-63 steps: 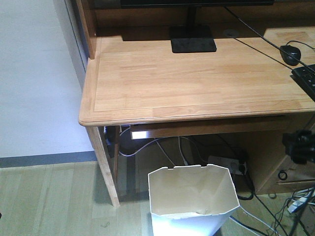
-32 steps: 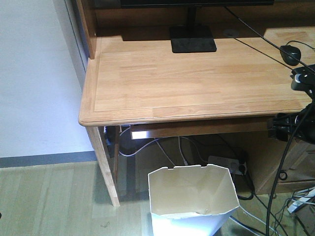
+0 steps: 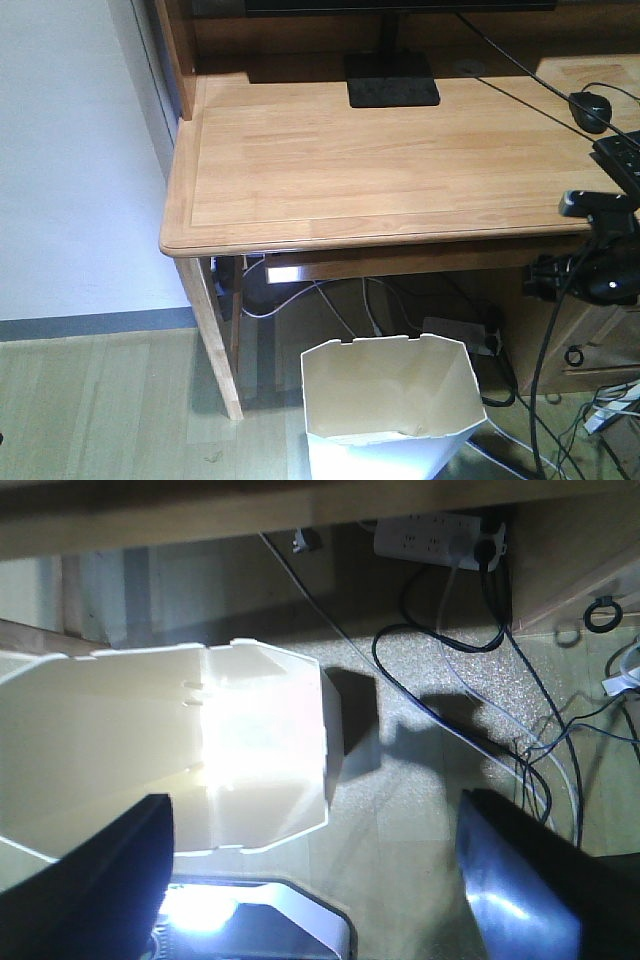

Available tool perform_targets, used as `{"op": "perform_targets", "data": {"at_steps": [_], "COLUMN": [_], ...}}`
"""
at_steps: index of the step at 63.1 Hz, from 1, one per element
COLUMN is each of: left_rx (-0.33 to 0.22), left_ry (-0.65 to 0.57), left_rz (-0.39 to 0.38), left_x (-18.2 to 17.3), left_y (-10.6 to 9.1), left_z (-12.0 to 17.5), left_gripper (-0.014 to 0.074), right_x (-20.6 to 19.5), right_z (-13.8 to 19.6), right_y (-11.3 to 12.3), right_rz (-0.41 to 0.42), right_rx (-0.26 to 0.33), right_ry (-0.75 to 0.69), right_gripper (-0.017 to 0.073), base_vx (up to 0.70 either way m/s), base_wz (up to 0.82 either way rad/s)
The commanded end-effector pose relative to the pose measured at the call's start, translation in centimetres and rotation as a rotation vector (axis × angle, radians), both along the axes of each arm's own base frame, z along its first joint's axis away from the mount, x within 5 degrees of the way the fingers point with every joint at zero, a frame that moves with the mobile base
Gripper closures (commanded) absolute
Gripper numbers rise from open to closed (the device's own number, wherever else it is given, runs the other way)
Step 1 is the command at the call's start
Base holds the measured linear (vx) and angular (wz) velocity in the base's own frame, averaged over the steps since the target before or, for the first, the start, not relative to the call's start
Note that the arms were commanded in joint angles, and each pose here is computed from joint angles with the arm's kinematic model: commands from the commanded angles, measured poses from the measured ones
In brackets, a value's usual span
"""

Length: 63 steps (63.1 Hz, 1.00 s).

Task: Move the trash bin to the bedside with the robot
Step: 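Reach the right gripper down toward the rim of the white trash bin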

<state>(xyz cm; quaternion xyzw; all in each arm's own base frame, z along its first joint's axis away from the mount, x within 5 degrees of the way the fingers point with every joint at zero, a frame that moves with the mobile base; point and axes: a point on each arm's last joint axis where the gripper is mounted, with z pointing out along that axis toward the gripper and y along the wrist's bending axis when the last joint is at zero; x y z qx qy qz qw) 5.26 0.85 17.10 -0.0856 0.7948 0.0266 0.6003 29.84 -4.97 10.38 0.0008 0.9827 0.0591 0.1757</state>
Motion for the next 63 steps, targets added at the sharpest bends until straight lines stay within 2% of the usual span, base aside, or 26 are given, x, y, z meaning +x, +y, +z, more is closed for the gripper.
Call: {"op": "perform_targets", "data": {"at_steps": [1, 12, 19, 38, 55, 63], "left_rx": [0.004, 0.004, 0.004, 0.004, 0.004, 0.004], "left_ry": [-0.077, -0.077, -0.077, -0.077, -0.077, -0.077], "left_rz": [-0.004, -0.004, -0.004, -0.004, -0.004, -0.004], "left_x": [0.1, 0.1, 0.1, 0.1, 0.1, 0.1], "left_y": [0.0, 0.0, 0.0, 0.0, 0.0, 0.0], "left_z": [0.5, 0.5, 0.5, 0.5, 0.5, 0.5], "left_gripper": [0.0600, 0.0600, 0.0600, 0.0600, 0.0600, 0.0600], "right_x": [1.1, 1.0, 1.3, 2.4, 3.4, 4.0], "right_z": [-0.6, -4.9, -7.2, -13.3, -17.8, -19.3], "right_y": [-0.6, -0.6, -0.5, -0.3, 2.9, 3.7], "right_rz": [0.015, 0.045, 0.083, 0.061, 0.204, 0.221], "right_rx": [-0.037, -0.041, -0.013, 0.035, -0.002, -0.026], "right_ry": [-0.050, 0.026, 0.066, 0.154, 0.202, 0.201], "right_gripper": [0.0002, -0.0015, -0.0046, -0.0052, -0.0042, -0.0038], "base_vx": [0.00, 0.00, 0.00, 0.00, 0.00, 0.00], "base_wz": [0.00, 0.00, 0.00, 0.00, 0.00, 0.00]}}
